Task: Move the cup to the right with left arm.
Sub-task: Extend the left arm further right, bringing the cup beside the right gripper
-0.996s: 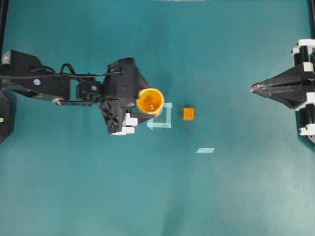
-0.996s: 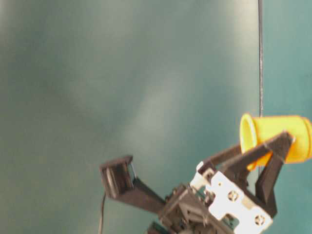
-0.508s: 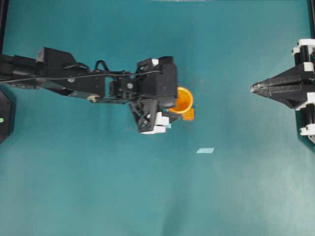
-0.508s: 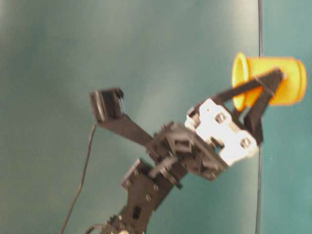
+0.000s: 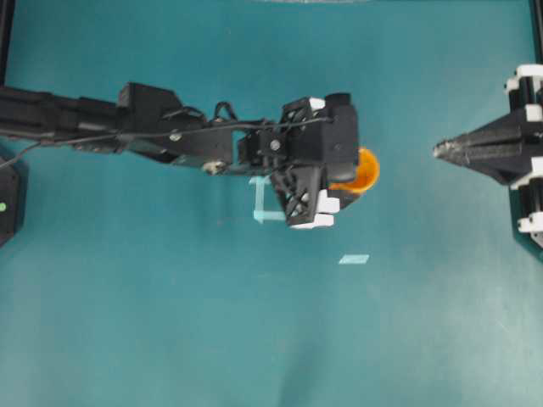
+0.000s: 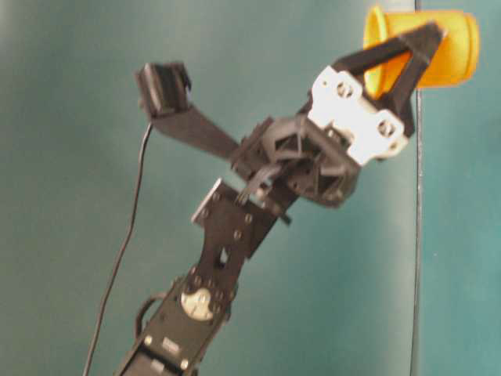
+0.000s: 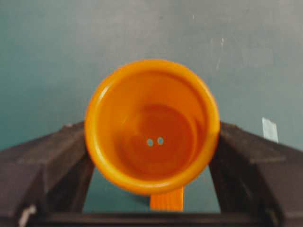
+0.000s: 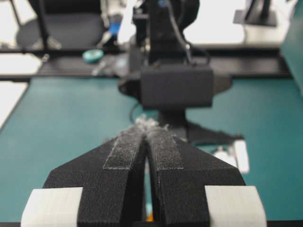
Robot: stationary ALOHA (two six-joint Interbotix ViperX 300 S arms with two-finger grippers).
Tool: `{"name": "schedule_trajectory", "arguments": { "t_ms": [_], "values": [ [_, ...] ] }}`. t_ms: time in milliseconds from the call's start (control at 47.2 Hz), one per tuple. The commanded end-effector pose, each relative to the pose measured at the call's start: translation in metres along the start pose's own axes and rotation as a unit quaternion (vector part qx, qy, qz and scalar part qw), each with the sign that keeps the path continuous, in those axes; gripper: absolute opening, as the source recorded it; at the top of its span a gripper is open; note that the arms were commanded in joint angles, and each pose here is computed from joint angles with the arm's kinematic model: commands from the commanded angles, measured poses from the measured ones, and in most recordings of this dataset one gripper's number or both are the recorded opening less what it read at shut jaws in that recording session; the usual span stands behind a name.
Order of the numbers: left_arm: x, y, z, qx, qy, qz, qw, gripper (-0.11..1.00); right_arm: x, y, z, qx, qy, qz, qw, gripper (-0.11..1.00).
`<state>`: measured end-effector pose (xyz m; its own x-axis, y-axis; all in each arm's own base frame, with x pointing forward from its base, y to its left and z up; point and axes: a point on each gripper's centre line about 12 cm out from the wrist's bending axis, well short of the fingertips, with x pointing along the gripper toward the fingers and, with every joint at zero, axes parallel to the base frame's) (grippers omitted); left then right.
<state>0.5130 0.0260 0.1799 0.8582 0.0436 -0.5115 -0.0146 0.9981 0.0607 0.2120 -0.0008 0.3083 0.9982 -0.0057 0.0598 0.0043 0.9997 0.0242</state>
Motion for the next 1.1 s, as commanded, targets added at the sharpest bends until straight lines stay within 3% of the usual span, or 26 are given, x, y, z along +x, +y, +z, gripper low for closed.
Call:
{"name": "schedule_trajectory", "arguments": {
  "t_ms": [0, 1080],
  "values": [
    [-0.001, 0.002, 0.025, 0.001, -0.027, 0.002, 0.9996, 0.70, 0.002, 0.000, 0.015, -0.002, -0.021, 0.000, 0.9998, -0.01],
    [0.073, -0.002, 0.066, 0.013, -0.042, 0.000, 0.9991, 0.70, -0.002, 0.000, 0.025, -0.007, -0.038, 0.000, 0.9993, -0.01]
  ]
}}
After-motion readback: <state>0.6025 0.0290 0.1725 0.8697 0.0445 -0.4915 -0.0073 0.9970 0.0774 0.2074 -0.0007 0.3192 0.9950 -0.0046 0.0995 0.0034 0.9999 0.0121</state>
